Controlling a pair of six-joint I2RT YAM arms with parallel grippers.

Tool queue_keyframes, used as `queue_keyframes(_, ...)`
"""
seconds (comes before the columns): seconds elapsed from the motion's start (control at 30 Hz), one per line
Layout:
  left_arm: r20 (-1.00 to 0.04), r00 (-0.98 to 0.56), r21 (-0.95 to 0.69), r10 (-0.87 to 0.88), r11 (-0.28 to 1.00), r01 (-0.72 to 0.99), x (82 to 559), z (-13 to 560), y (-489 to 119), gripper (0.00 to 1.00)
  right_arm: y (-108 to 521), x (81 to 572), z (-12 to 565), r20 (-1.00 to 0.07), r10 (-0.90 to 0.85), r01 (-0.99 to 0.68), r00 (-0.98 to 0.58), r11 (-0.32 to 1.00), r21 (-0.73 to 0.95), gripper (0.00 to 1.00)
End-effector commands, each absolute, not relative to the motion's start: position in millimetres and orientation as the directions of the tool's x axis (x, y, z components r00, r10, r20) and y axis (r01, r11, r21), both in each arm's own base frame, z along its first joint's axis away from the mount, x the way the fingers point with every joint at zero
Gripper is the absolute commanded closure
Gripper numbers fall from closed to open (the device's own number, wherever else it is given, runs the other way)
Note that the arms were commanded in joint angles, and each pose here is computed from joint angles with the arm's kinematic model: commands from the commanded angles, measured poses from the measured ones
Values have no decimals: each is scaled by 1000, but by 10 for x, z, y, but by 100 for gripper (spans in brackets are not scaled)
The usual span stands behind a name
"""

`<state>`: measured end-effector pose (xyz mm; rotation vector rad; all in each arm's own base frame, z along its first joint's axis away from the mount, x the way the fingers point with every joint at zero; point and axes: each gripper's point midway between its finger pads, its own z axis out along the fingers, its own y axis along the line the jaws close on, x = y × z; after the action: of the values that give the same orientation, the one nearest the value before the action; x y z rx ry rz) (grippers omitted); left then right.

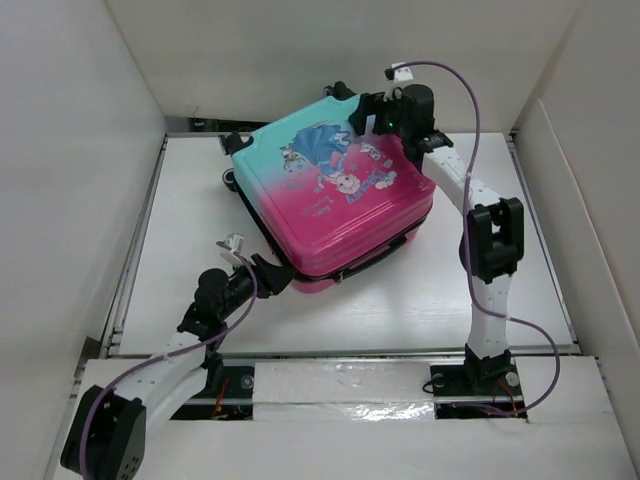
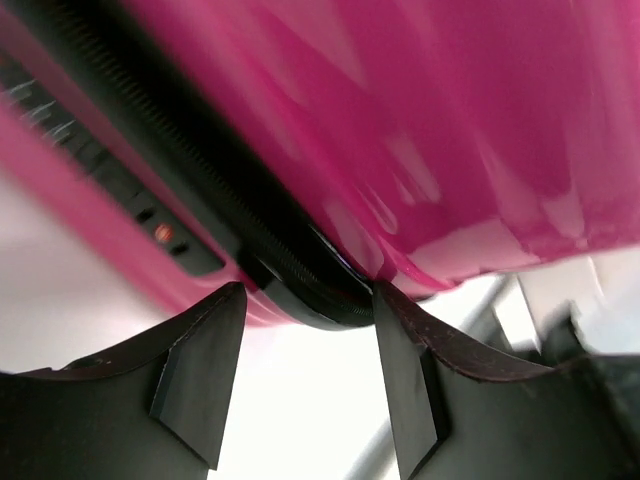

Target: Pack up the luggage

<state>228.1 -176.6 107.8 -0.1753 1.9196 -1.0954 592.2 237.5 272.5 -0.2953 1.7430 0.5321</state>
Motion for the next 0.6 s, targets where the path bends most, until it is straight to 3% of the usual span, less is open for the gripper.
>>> queue_keyframes(0.0, -640, -646, -752, -416, 511, 416, 2141, 1244, -2099, 50, 4165, 4398, 3073, -915, -26, -862, -402, 347, 368, 1)
queue_keyframes(0.37, -628, -627, -771, -461, 478, 420, 2281, 1469, -2533, 50, 4179, 4239, 3595, -972, -105, -933, -212, 317, 170, 2)
queue_keyframes(0.57, -638, -585, -764, -501, 509, 397, 2429, 1555, -2495, 50, 3959, 4085, 4369, -1000, -25, -954, -17, 300, 9, 0)
